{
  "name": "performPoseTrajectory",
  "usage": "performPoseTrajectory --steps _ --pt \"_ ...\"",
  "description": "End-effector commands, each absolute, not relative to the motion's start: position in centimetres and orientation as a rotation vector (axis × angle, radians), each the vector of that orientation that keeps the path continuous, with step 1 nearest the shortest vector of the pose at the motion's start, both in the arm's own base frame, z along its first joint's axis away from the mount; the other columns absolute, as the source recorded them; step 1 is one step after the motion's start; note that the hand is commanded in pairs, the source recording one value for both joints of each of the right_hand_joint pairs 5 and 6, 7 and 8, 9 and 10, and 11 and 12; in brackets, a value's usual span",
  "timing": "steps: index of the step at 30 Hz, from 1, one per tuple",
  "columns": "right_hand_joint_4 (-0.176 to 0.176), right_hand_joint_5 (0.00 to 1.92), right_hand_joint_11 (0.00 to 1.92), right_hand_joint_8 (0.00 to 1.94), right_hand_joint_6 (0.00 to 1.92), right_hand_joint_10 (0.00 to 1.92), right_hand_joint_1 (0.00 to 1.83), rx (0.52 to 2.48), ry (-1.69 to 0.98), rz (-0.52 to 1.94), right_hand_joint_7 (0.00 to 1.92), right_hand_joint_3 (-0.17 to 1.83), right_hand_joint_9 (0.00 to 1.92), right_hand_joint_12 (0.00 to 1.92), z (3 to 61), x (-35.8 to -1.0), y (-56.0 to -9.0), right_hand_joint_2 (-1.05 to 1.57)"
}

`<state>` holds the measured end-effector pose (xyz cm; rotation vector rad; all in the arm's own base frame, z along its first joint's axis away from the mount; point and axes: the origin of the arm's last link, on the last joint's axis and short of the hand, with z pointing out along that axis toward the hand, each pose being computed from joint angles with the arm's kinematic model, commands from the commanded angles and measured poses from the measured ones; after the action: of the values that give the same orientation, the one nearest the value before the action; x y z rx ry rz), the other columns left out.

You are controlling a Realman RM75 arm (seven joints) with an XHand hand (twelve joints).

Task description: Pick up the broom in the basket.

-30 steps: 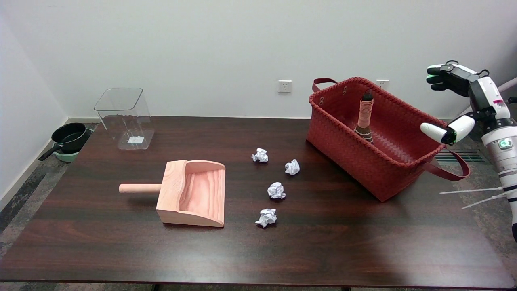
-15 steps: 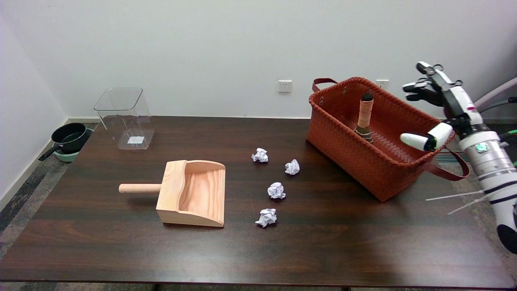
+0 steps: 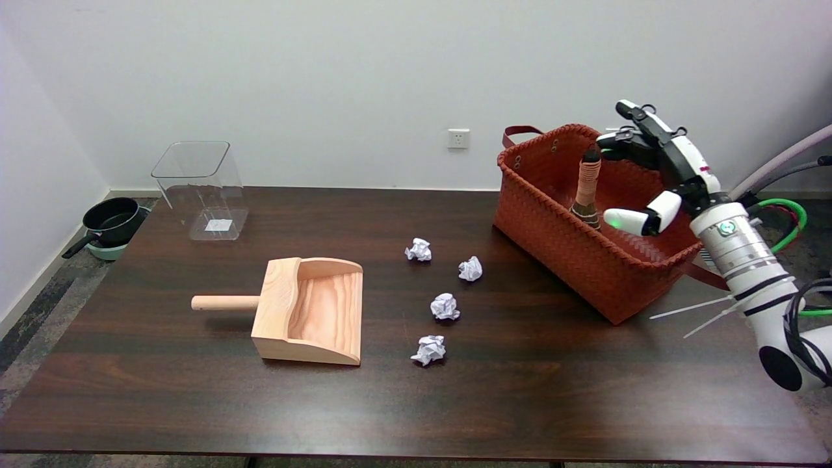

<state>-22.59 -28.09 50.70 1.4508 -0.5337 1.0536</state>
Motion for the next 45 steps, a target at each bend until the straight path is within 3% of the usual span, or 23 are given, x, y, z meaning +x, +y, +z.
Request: performPoseTrajectory --steps 1,18,29,36,45 --pt "0.000 0.18 0.57 0.61 0.18 0.49 1.20 1.428 -0.758 1.152 0.61 1.25 0.49 0.57 47.5 -23.6 -30.1 -0.43" --pt "0.000 0.20 0.58 0.64 0.20 0.53 1.19 1.424 -0.889 1.231 0.64 1.16 0.53 0.58 43.3 -24.9 -31.3 -0.33" --pt "0.000 0.20 0.59 0.68 0.20 0.58 1.20 1.397 -0.913 1.256 0.68 1.10 0.58 0.59 43.9 -25.2 -31.4 -0.22" --pt "0.000 0.21 0.64 0.72 0.21 0.75 1.20 1.386 -0.893 1.259 0.72 1.03 0.75 0.64 44.6 -25.2 -31.4 -0.12" --pt "0.000 0.22 0.66 0.75 0.22 0.82 1.21 1.356 -0.876 1.287 0.75 0.98 0.82 0.66 45.5 -25.2 -31.2 0.00"
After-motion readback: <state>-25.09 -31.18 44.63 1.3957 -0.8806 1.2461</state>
